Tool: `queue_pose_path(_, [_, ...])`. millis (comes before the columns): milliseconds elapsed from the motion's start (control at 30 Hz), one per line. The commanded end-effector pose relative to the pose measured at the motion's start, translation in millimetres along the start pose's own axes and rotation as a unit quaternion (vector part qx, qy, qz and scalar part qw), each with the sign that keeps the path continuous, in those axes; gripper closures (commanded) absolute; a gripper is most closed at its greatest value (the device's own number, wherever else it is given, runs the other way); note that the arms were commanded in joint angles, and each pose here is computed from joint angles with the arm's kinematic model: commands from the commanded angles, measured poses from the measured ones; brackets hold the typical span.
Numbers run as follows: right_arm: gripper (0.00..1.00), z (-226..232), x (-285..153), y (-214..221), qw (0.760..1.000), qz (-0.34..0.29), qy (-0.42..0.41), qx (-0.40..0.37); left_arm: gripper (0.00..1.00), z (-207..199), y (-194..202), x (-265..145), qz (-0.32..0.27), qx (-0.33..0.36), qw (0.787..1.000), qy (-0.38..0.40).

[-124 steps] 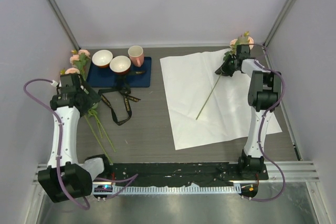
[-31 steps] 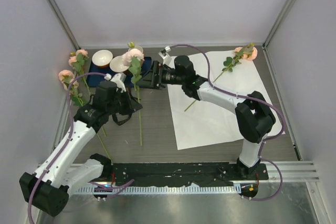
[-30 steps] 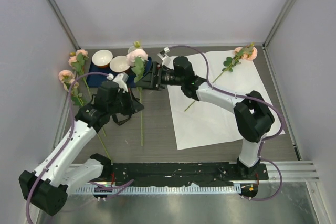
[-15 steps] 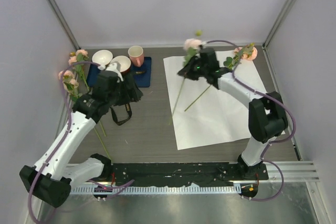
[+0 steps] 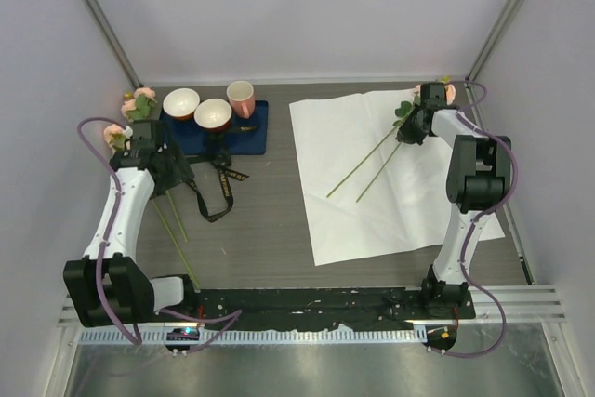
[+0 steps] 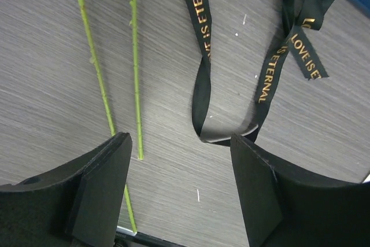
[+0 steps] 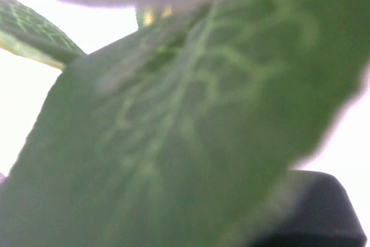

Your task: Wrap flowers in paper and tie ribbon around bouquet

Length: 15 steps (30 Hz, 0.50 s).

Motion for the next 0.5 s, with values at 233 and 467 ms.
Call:
queue_pose_path(233, [0.78, 3, 10, -13, 0.999, 0.014, -0.01, -0.046, 0.22, 32, 1, 47, 0.045, 0.029, 0.993, -0.106])
queue_pose_path(467, [0.44, 9, -2, -19, 0.998, -0.007, -0.001, -0.07, 0.28, 26, -12, 88, 0.053, 0.016, 0.99, -0.132])
Point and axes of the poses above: each gripper's point midway between its finger pads, its own x axis out along the fingers, its own z axis along the line the jaws close on, y = z × x, the point moved 1 cm from there along -x, back along the fingers, and after that the axes turned 1 degree about -x, right-handed, at the moved point
